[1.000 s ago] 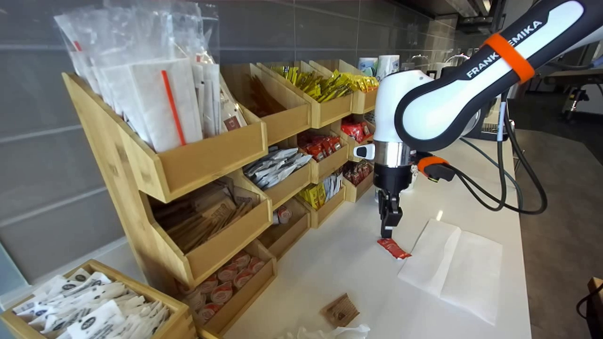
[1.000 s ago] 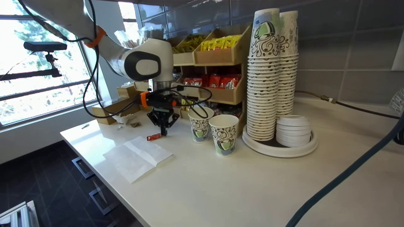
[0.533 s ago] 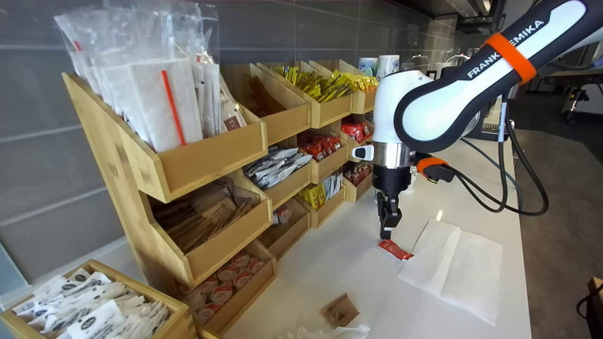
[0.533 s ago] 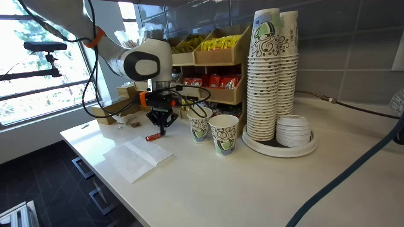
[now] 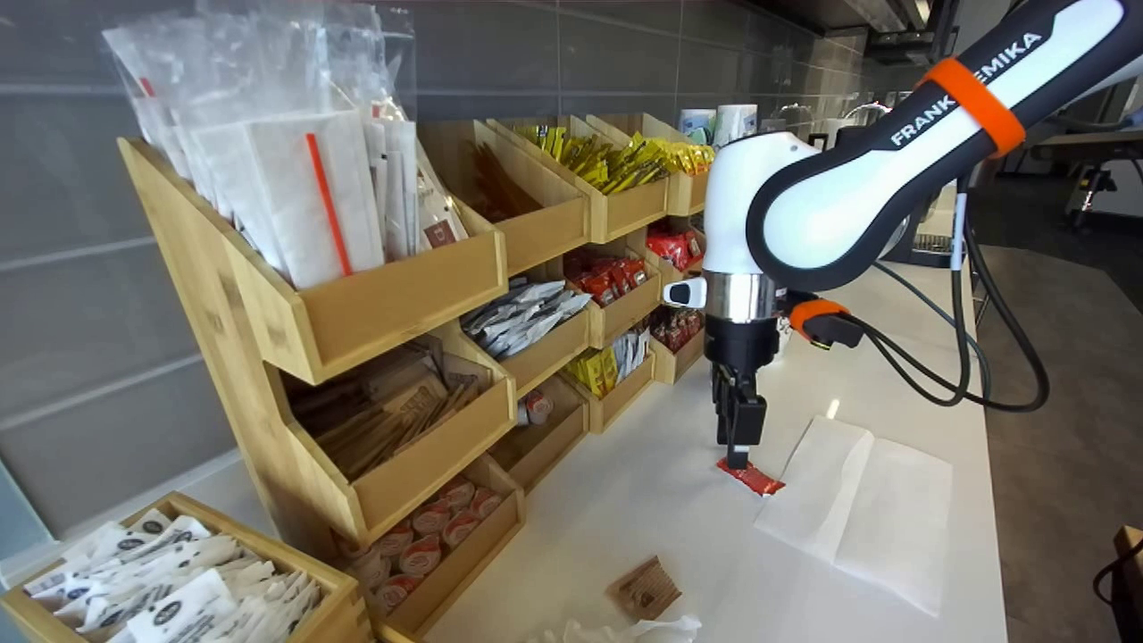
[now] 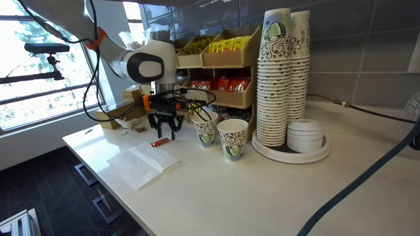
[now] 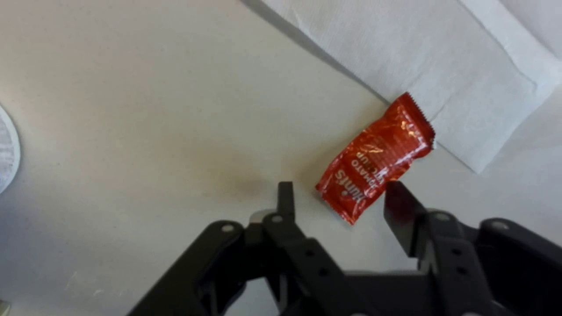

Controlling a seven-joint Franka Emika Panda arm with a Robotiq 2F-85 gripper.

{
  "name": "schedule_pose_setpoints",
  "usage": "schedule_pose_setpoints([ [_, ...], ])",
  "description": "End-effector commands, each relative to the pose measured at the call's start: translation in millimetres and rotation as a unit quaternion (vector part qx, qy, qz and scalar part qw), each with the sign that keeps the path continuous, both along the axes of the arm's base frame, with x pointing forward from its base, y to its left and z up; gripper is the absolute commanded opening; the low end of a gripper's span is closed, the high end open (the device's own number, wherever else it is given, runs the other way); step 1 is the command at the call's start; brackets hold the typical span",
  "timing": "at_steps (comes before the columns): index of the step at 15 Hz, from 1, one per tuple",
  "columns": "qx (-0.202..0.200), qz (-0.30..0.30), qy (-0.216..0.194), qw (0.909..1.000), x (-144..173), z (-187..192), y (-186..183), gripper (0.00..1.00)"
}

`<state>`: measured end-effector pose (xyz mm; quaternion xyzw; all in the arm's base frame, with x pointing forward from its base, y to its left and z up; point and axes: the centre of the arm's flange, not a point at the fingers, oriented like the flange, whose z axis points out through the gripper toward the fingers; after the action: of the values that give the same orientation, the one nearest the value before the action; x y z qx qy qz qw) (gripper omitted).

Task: Pick up the red sachet from the counter and put it on the wooden stand.

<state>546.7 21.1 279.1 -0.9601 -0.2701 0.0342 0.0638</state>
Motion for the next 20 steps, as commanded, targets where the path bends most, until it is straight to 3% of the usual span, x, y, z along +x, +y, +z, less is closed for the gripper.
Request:
schedule_pose_setpoints([
  [1,-0.004,0.009,0.01,0.9999,-4,-1,2,0.43],
  [3,-0.004,0.009,0.012,0.9999,-4,-1,3,0.41],
  [9,-0.007,0.012,0.019,0.9997,-6,-2,6,0.01],
  [20,-0.019,0.038,-0.017,0.999,-16,47,25,0.0],
])
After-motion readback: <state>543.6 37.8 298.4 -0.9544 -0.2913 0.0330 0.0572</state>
